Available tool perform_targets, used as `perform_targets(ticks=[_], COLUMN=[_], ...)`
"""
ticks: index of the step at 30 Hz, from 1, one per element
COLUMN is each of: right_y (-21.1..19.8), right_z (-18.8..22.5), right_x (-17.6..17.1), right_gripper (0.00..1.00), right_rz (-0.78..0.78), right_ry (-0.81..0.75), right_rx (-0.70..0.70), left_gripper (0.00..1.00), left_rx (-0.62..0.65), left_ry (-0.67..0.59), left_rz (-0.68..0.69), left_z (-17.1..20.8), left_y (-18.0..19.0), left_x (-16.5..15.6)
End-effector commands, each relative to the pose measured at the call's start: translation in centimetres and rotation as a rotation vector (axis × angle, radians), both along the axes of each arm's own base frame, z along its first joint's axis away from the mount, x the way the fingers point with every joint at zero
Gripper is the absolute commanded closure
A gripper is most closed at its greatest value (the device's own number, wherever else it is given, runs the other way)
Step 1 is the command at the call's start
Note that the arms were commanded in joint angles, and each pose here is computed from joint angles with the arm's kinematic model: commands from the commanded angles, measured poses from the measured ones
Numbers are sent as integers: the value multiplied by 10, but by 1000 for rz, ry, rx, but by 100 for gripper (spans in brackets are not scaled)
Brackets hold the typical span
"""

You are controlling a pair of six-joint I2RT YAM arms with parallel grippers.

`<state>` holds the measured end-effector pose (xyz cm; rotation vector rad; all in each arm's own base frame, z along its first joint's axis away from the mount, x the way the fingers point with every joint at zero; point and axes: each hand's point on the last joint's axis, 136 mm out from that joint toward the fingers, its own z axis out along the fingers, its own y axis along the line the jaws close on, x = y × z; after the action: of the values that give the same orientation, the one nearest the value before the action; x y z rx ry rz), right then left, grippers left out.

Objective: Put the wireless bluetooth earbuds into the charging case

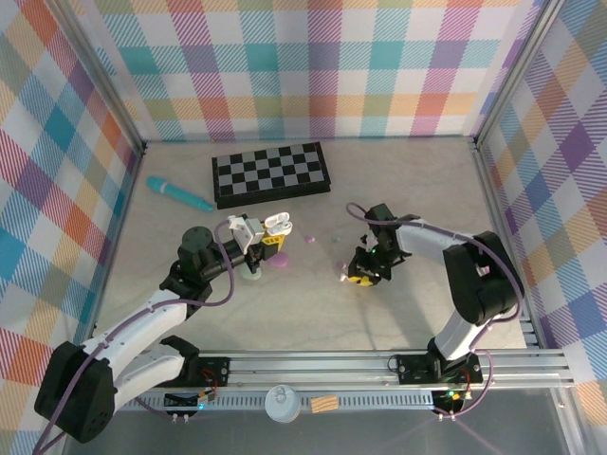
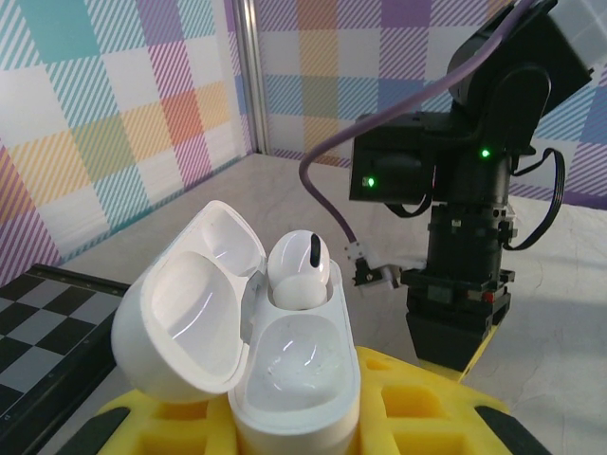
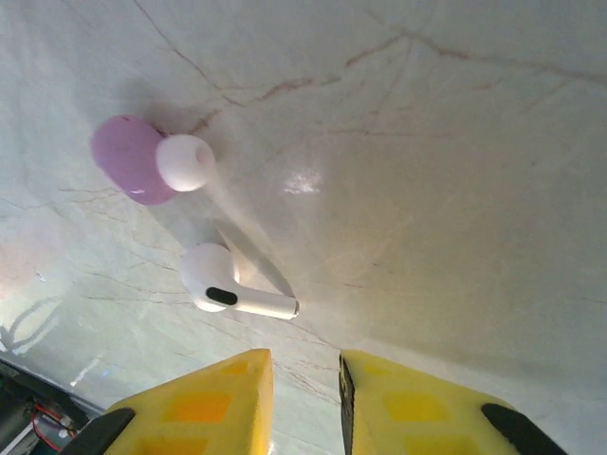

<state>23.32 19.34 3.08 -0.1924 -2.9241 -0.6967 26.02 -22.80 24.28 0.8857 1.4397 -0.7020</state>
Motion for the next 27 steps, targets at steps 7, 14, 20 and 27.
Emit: perform_targets(ticks=[7, 14, 20, 27], right_y=[7, 12, 24, 28], right_z=[23, 15, 3, -10], right_x=[15, 16, 13, 15], right_gripper=[70, 69, 68, 70], right_rz=[124, 243, 334, 369], right_ry=[-118, -151, -142, -127], right_rx=[-134, -325, -387, -404], left_gripper=[99, 99, 99, 99], left_rx=[-25, -31, -14, -13], left_ry=[-53, -79, -73, -73], left_rz=[-15, 37, 49, 37], left_z=[13, 14, 13, 13], left_y=[1, 14, 19, 17], left_x=[-3, -12, -20, -18])
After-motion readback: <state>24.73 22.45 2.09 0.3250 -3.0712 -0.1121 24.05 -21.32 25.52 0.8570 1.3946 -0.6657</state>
